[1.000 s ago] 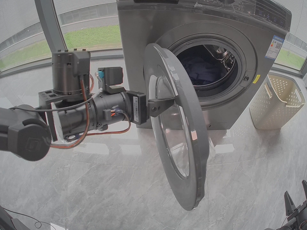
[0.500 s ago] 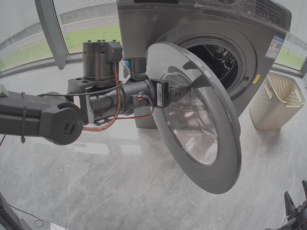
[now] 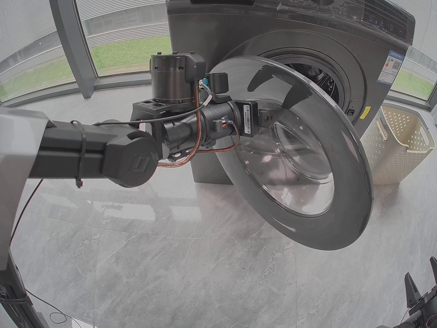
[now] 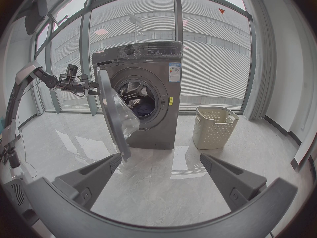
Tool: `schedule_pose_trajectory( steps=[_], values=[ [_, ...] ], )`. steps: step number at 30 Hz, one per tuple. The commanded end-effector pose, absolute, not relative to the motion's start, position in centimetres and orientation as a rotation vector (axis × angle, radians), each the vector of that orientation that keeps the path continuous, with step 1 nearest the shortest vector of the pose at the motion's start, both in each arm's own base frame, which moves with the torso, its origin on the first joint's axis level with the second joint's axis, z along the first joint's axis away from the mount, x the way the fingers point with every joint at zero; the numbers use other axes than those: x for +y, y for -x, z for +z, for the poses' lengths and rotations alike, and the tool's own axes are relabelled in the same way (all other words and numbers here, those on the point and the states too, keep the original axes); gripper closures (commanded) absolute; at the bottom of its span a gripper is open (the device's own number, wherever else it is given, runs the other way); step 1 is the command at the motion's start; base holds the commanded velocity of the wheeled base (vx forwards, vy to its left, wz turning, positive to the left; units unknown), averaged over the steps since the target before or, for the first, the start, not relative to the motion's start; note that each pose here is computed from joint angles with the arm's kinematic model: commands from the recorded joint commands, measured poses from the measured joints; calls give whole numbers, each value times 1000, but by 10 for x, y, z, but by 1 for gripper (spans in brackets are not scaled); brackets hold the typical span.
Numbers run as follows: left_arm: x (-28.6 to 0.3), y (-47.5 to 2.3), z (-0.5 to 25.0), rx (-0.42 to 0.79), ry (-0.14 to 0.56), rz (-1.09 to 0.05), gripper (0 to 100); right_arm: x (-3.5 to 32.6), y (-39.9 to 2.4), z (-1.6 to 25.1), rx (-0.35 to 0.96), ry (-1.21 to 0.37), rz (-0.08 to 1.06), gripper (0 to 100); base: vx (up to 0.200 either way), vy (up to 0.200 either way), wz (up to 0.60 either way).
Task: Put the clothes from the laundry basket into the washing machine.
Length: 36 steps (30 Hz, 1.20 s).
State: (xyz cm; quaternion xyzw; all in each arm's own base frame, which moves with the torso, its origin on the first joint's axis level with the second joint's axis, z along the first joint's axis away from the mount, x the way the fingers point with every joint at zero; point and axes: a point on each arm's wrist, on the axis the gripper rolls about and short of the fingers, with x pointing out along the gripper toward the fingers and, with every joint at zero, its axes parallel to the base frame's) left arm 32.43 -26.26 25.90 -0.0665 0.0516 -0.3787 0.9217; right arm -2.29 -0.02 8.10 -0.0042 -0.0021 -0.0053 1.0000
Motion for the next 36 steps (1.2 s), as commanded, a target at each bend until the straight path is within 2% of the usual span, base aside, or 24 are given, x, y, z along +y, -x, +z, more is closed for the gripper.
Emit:
schedule_pose_trajectory(
  steps=[1, 11, 16, 20, 21, 22, 26, 30, 32, 36],
  values=[
    [-270, -337, 255, 105, 162, -769, 0, 0, 22, 76, 2, 9, -11, 0, 0, 0, 0],
    [-270, -337, 253, 113, 170, -737, 0, 0, 22, 76, 2, 9, -11, 0, 0, 0, 0],
    [-246, -292, 248, 193, 145, -753, 0, 0, 22, 76, 2, 9, -11, 0, 0, 0, 0],
    [-207, -235, 254, 206, 129, -770, 0, 0, 22, 76, 2, 9, -11, 0, 0, 0, 0],
    [-207, -235, 254, 206, 129, -770, 0, 0, 22, 76, 2, 9, -11, 0, 0, 0, 0],
    [-182, -199, 256, 202, 131, -789, 0, 0, 22, 76, 2, 9, -11, 0, 0, 0, 0],
    [-131, -137, 250, 174, 136, -788, 0, 0, 22, 76, 2, 9, -11, 0, 0, 0, 0],
    [-88, -99, 233, 127, 136, -738, 0, 0, 22, 76, 2, 9, -11, 0, 0, 0, 0],
    [-60, -79, 220, 69, 108, -665, 0, 0, 22, 76, 2, 9, -11, 0, 0, 0, 0],
    [-30, -48, 193, 5, 102, -587, 0, 0, 22, 76, 2, 9, -11, 0, 0, 0, 0]
  ],
)
